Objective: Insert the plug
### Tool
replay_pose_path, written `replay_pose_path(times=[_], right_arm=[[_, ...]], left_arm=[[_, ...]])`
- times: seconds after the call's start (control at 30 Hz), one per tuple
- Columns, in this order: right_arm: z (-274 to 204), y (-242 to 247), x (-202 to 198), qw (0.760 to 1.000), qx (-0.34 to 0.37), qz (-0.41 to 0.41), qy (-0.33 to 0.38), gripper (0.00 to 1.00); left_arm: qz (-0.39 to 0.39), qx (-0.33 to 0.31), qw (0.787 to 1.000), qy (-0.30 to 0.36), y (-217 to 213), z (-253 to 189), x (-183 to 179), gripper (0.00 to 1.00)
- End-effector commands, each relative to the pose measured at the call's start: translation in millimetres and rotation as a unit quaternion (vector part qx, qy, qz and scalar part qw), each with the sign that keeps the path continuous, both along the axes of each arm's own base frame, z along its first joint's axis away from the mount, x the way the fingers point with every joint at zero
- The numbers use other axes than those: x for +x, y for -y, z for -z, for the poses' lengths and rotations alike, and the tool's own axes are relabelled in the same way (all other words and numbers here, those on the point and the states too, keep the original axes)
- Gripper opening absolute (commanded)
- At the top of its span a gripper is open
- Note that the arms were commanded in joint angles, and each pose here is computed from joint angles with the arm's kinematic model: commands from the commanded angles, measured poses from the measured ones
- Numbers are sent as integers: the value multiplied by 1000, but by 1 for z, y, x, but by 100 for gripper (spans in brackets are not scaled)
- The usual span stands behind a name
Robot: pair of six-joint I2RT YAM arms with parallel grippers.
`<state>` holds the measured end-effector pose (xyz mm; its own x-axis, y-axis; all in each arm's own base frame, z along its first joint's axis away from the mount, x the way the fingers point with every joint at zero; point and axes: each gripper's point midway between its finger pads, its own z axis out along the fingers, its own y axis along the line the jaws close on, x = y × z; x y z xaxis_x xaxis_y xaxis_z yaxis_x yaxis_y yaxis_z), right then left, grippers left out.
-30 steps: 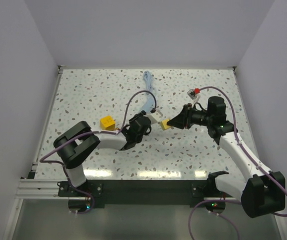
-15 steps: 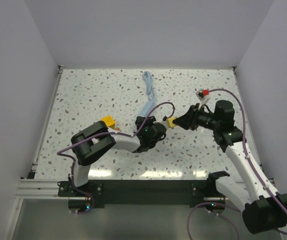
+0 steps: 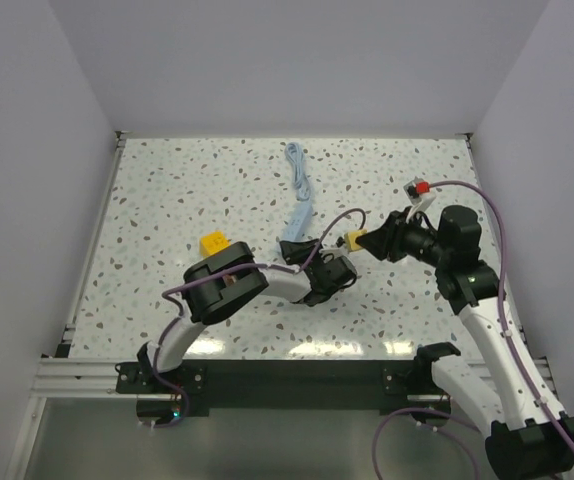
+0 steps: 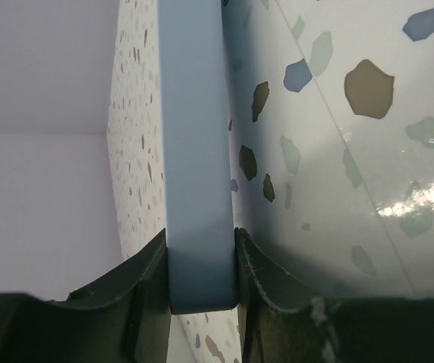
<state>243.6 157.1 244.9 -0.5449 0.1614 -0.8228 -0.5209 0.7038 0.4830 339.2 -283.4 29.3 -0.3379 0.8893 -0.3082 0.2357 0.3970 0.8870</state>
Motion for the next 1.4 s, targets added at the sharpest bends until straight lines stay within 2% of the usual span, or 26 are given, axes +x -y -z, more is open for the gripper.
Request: replay_pose_path(times=[0.0,0.1,0.17,0.2,0.23,0.3,0.43,0.63,0.73,0.77,0.8,0.87,0.9,0.97,1.0,1.07,1.13,1.37], right_arm=[[-12,2,3,1000,-3,5,24,0],[-8,1,3,1000,-3,2,19,0],[-9,1,3,1000,-2,2,20,0],[-8,2,3,1000,-2,3,19,0],[-9,2,3,1000,-3,4,20,0],[-9,2,2,1000,-3,4,21,0],[-7,1,2,1000,-1,0,16,0],[-8,2,3,1000,-3,3,18,0],[-9,3,3,1000,-5,8,19,0],[-11,4,3,1000,-6,11,21,0],[-12,5,3,1000,-7,13,22,0],[-18,7,3,999,-8,18,30,0],[-19,8,2,999,-11,21,30,0],[-25,10,1,999,-12,27,39,0],[-25,11,0,999,-12,29,40,0],[-27,10,-1,999,-11,27,41,0],[-28,10,-1,999,-10,27,41,0],[-30,11,-4,999,-7,27,46,0]], left_arm=[[15,91,988,-125,-20,61,-31,1],[20,95,986,-137,-12,66,-37,8],[25,94,986,-139,-9,67,-42,19],[28,91,985,-143,-7,68,-44,27],[29,87,985,-145,-6,68,-45,49],[40,81,985,-149,0,67,-52,67],[58,71,983,-159,11,71,-61,79],[81,28,982,-170,27,74,-70,83],[94,-22,982,-159,36,61,-70,83],[105,-59,982,-147,48,48,-67,83],[118,-69,977,-162,46,52,-73,83],[148,-133,966,-164,62,38,-74,83],[151,-135,963,-177,52,44,-79,84],[166,-206,949,-169,62,24,-71,84],[164,-214,947,-173,53,26,-70,84],[166,-266,935,-164,52,9,-55,84],[165,-292,927,-166,47,4,-45,85],[115,-368,911,-144,49,-18,37,86]])
